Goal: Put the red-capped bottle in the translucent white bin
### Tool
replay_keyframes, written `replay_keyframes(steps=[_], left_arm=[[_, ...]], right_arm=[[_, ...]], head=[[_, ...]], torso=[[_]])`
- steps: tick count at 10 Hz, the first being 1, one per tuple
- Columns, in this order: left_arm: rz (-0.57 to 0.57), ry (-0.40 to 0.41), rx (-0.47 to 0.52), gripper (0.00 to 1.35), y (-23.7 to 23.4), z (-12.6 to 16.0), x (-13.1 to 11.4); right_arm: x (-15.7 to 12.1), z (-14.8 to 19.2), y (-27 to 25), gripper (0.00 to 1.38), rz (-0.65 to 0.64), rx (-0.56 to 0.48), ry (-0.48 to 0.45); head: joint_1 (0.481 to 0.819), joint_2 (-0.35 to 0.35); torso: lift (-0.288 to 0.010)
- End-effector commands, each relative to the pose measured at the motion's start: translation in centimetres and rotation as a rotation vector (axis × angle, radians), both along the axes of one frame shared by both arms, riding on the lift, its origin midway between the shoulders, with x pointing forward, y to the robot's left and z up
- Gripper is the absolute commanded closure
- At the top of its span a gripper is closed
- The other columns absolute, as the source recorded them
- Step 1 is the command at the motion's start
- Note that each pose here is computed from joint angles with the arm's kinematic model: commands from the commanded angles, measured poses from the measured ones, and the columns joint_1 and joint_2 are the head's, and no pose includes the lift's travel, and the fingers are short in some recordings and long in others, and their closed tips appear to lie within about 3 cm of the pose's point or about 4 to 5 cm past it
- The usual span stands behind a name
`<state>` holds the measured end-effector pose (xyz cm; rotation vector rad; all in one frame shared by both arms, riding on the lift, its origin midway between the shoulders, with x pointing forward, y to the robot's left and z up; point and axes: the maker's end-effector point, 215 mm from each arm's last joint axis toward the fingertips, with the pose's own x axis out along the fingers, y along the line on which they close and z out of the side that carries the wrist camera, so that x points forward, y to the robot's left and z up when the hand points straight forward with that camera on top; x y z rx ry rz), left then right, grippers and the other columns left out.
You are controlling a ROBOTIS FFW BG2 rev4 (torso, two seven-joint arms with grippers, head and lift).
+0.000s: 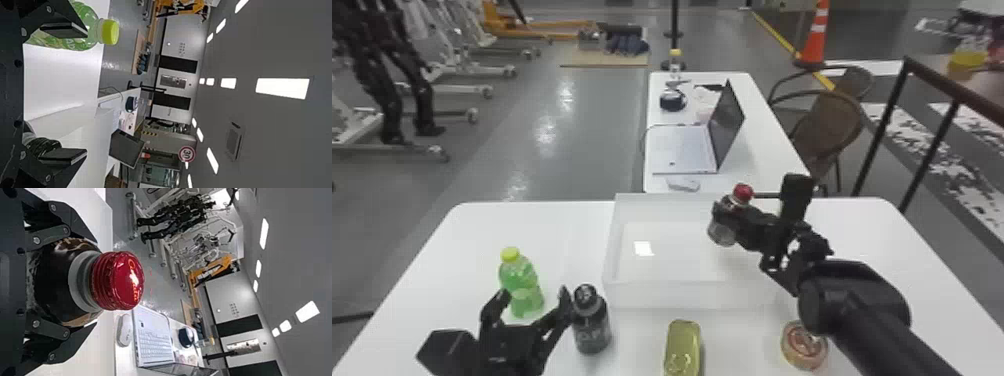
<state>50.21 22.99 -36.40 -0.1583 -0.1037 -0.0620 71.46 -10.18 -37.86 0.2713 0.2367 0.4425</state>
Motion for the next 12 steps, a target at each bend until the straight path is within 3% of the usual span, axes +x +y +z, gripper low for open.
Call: replay_keyframes(steps=[1,2,3,5,6,7,9,12], left_arm=[[0.004,-0.002,-0.007,0.23,0.0,0.0,0.0],[0.004,0.001,-0.010,0.23,0.0,-0.1,-0.1],[0.006,0.001,-0.012,0.23,0.1,-0.1,-0.1],[0.001,0.004,-0.017,0.23,-0.3,-0.2,0.0],[0.003,0.004,-0.020,0.23,-0.2,-0.2,0.0],[0.003,0.004,-0.020,0.23,-0.2,-0.2,0.0],[0.003,0.007,-0.021,0.23,-0.2,-0.4,-0.2],[0.010,0.004,-0.024,0.23,0.2,-0.3,-0.3]], right_arm=[[-0.9,-2.5,1.2,1.29,0.024,-0.035,0.046],[-1.4,-3.7,1.4,1.29,0.029,-0.048,0.068],[-1.5,-3.6,1.6,1.17,0.034,-0.066,0.044],[-1.3,-3.3,1.8,0.11,0.036,-0.083,0.036],[-1.1,-3.0,1.6,0.03,0.031,-0.089,0.025],[-1.1,-3.0,1.5,0.13,0.029,-0.089,0.025],[-0.9,-2.6,1.4,0.11,0.023,-0.084,0.019],[-0.8,4.2,2.7,0.11,0.032,0.003,-0.092]], head=[[0.549,0.000],[0.549,0.000],[0.549,0.000],[0.549,0.000],[0.549,0.000],[0.549,0.000],[0.549,0.000],[0.549,0.000]], torso=[[-0.100],[-0.100],[-0.100],[-0.100],[-0.100],[-0.100],[-0.100],[-0.100]])
